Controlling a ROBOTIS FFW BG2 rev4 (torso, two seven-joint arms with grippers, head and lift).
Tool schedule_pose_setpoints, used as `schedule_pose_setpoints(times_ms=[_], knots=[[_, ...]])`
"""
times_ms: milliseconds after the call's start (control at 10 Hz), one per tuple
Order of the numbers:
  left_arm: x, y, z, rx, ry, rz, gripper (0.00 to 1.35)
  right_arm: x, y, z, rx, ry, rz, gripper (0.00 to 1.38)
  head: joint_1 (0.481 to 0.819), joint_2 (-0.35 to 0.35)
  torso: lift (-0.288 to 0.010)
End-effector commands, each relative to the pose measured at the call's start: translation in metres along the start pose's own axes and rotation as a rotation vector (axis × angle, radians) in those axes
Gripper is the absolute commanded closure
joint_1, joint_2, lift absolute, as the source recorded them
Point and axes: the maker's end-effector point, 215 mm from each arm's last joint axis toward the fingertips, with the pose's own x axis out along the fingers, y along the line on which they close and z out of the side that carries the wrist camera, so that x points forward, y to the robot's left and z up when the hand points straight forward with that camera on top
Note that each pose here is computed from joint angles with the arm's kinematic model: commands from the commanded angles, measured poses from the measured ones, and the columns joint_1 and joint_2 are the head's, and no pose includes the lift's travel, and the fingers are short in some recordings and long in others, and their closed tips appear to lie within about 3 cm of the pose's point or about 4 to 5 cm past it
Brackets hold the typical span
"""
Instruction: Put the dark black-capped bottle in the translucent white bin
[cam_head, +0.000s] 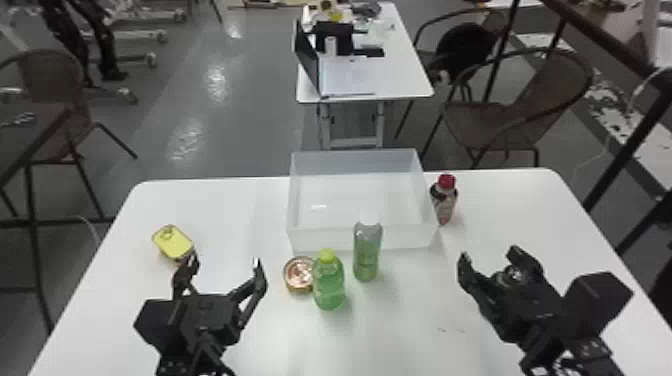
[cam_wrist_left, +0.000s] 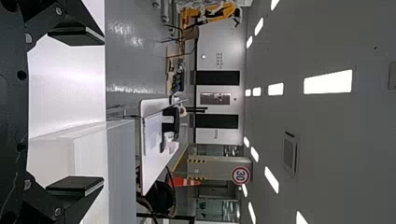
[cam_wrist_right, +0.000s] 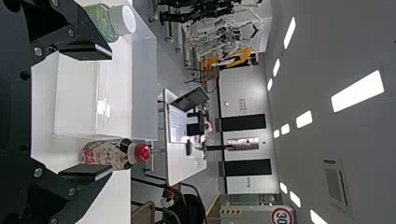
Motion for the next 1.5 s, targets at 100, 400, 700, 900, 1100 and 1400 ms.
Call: schedule_pose_setpoints(times_ms=[100,400,700,900,1100,1400], knots=[[0.000,0.000,0.000,-0.001,0.002,0.000,0.23,0.000,0.000,0.001,-0.004,-0.002,0.000,0.41,0.695,0.050,-0.014],[0.001,0.000,0.001,0.000,-0.003,0.000,0.23,0.001,0.000,0.001,-0.009,-0.001,-0.001,0.40,0.695,0.051,-0.014],[0.001,0.000,0.001,0.000,-0.003,0.000,0.23,0.001,-0.010,0.008,-0.024,-0.011,-0.036,0.40,0.695,0.049,-0.014],[0.000,0.000,0.000,0.000,-0.002,0.000,0.23,0.001,-0.036,0.020,-0.035,-0.038,-0.087,0.40,0.695,0.034,-0.014],[0.000,0.000,0.000,-0.001,-0.002,0.000,0.23,-0.007,-0.062,0.017,-0.045,-0.037,-0.156,0.40,0.695,0.008,-0.014],[-0.001,0.001,0.001,-0.001,-0.003,0.002,0.23,-0.026,-0.088,-0.020,-0.007,0.018,-0.247,0.40,0.695,-0.042,-0.014]])
